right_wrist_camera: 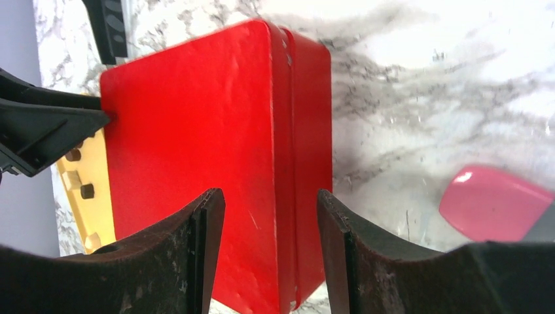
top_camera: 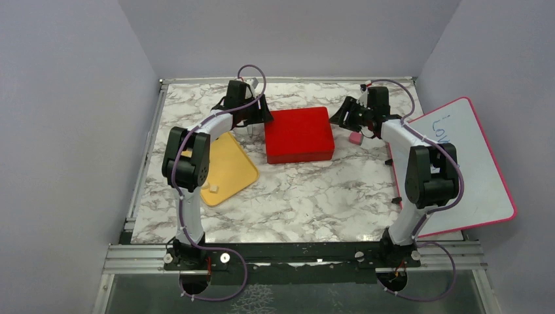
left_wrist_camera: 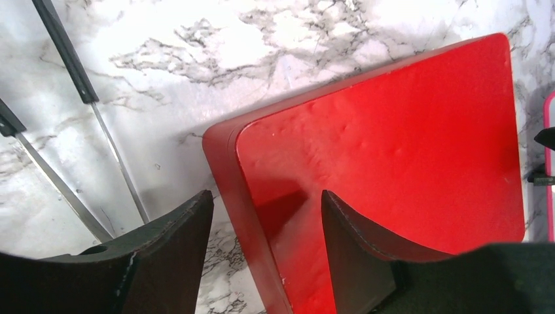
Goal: Pack the chocolate
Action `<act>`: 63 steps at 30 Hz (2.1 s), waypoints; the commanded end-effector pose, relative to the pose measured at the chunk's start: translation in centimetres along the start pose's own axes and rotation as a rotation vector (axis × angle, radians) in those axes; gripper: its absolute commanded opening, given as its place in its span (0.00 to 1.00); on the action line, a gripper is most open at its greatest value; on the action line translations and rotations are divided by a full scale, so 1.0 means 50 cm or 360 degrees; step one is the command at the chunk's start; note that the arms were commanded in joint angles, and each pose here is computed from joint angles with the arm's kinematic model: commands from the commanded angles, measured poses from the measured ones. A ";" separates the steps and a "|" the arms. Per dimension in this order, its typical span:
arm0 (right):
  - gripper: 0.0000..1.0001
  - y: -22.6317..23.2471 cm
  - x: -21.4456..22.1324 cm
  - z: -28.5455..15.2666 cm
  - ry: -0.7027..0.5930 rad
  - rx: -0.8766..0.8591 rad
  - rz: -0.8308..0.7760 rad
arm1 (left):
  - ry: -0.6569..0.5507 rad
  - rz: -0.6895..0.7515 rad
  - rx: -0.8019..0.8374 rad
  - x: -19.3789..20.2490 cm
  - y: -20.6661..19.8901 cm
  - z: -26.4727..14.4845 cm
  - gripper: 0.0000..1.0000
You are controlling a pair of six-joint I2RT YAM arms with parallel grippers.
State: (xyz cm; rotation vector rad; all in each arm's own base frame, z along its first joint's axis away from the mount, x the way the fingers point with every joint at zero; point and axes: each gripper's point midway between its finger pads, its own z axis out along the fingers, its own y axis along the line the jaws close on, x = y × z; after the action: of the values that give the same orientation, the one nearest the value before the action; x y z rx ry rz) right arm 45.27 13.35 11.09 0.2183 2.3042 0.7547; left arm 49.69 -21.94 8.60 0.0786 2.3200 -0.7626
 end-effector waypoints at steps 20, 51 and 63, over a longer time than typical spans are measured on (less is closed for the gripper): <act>0.43 -0.034 -0.064 0.102 0.0018 0.0031 -0.0215 | -0.0079 0.0065 -0.0121 -0.052 0.037 0.077 0.35; 0.47 -0.021 -0.037 0.025 0.0049 0.0234 -0.0105 | -0.0322 0.0054 0.0074 -0.180 -0.109 -0.082 0.54; 0.02 0.071 -0.050 -0.091 0.0069 0.0136 -0.0195 | -0.0152 0.0012 0.0190 -0.075 -0.118 -0.059 0.33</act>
State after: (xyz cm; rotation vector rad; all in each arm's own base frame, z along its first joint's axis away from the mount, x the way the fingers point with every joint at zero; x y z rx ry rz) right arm 46.34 12.70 15.81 0.1500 2.3256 0.5959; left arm 51.07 -23.13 17.05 0.0682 2.1551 -0.8098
